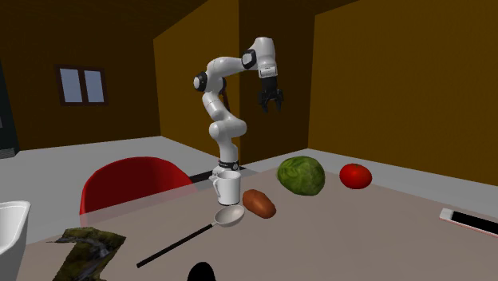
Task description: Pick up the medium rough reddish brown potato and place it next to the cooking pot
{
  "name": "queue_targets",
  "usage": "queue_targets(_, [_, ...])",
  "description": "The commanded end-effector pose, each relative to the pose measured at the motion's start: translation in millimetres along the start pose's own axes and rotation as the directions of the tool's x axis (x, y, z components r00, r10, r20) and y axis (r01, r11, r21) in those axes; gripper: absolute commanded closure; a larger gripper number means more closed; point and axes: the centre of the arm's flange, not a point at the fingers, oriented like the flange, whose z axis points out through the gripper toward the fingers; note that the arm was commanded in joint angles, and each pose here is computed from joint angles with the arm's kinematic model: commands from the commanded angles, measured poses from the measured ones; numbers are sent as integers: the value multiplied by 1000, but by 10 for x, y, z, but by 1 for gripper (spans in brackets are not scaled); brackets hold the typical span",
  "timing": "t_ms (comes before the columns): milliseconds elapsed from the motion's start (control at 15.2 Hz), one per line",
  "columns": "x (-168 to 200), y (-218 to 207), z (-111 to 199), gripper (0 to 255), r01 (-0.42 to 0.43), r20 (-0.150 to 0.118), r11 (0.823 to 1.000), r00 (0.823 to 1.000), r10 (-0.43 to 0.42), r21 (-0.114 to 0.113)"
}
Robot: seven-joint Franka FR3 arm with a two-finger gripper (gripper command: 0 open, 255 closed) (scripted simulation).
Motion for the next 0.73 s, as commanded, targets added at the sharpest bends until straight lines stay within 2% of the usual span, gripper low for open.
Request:
queue_targets(0, [0,0,0,0,0,0,1000,1000,0,0])
queue_targets(660, [521,905,717,0,12,-3,999,1000,-12,-46])
